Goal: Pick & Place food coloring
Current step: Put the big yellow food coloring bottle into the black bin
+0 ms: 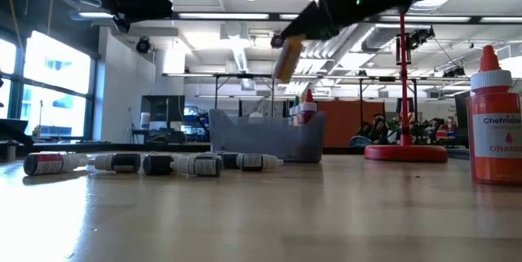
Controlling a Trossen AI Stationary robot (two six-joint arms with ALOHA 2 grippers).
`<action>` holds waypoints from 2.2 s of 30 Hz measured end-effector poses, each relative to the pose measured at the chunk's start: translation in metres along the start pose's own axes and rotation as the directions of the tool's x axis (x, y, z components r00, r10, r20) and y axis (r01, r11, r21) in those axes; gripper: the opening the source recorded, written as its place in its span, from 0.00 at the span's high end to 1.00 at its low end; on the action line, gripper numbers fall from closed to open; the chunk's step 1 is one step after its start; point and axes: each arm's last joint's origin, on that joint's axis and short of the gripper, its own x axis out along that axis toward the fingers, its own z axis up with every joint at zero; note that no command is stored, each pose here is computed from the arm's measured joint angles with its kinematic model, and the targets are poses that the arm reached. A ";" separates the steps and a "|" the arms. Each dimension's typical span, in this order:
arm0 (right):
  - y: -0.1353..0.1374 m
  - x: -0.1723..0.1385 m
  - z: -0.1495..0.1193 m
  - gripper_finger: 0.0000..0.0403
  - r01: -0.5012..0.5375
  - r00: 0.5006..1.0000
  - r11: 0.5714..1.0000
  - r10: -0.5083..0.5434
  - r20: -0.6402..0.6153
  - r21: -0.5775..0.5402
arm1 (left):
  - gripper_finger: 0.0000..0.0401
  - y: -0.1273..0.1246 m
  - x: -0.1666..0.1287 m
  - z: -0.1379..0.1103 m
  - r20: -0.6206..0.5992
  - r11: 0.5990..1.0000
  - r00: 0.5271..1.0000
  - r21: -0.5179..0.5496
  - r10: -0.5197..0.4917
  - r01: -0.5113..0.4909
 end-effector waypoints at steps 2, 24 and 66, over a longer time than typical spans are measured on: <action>-0.005 0.009 -0.010 0.74 0.005 0.999 1.000 -0.005 -0.032 -0.005 | 0.72 0.000 0.000 0.000 0.001 1.000 1.000 0.000 0.001 -0.001; -0.035 0.097 -0.019 0.73 -0.070 0.890 0.997 0.075 -0.449 0.027 | 0.72 0.000 0.000 -0.001 -0.015 1.000 1.000 -0.002 0.001 -0.001; -0.034 0.101 -0.059 0.55 0.016 0.857 0.998 0.016 -0.516 0.056 | 0.72 0.000 0.000 -0.005 -0.053 1.000 0.999 0.004 0.002 -0.002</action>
